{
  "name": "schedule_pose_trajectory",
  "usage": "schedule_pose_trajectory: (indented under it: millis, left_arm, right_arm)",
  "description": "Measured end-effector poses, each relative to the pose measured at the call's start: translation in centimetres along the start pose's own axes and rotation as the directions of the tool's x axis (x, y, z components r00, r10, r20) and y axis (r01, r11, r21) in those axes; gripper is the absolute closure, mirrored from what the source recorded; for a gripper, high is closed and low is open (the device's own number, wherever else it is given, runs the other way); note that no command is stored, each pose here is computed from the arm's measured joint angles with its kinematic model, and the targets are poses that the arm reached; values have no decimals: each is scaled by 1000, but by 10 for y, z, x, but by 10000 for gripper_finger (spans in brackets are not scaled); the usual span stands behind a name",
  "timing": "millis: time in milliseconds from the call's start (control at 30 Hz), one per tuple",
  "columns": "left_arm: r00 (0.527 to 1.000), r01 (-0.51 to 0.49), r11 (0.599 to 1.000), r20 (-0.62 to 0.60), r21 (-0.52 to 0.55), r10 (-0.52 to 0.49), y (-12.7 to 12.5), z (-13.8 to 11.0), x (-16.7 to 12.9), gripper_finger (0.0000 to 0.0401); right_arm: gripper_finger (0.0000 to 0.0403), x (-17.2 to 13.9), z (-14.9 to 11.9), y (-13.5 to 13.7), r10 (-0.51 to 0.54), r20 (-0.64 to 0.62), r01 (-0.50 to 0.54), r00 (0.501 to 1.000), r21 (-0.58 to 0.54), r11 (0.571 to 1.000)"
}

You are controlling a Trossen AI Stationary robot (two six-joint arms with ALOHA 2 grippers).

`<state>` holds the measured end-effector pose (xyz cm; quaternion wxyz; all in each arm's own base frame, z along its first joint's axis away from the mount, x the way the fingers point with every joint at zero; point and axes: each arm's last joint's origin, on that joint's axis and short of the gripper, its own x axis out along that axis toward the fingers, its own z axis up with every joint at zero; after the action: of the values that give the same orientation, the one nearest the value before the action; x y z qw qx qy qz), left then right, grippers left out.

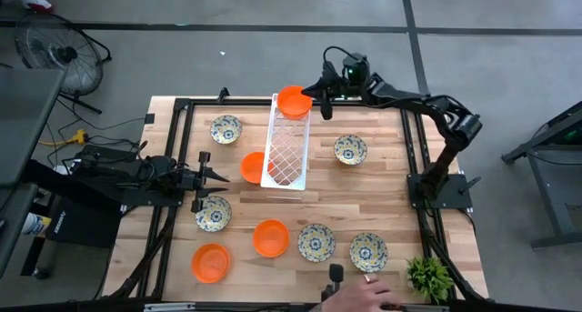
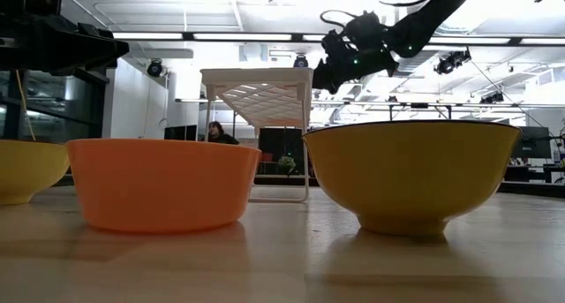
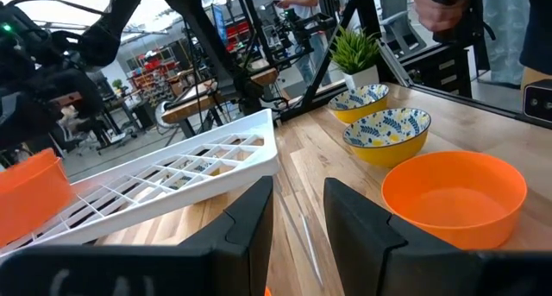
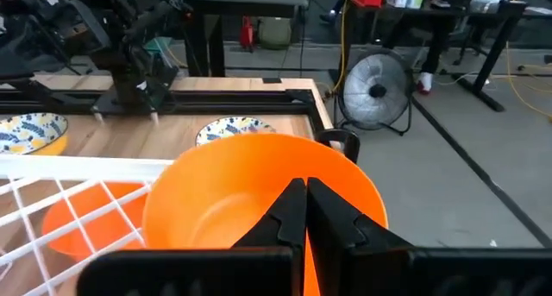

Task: Pick & Place Mini bowls
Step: Put the white and yellow bowl on the shelf

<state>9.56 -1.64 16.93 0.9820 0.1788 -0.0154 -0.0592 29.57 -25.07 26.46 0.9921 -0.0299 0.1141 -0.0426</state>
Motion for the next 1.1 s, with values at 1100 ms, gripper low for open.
schedule_pose_trajectory:
  millis: [1100]
  left_arm:
    - [1000,0,1000,0,0,0,0,0,0,300]
  right_arm:
    - [403,-65,29,46,-95,-360,177,928,204,963]
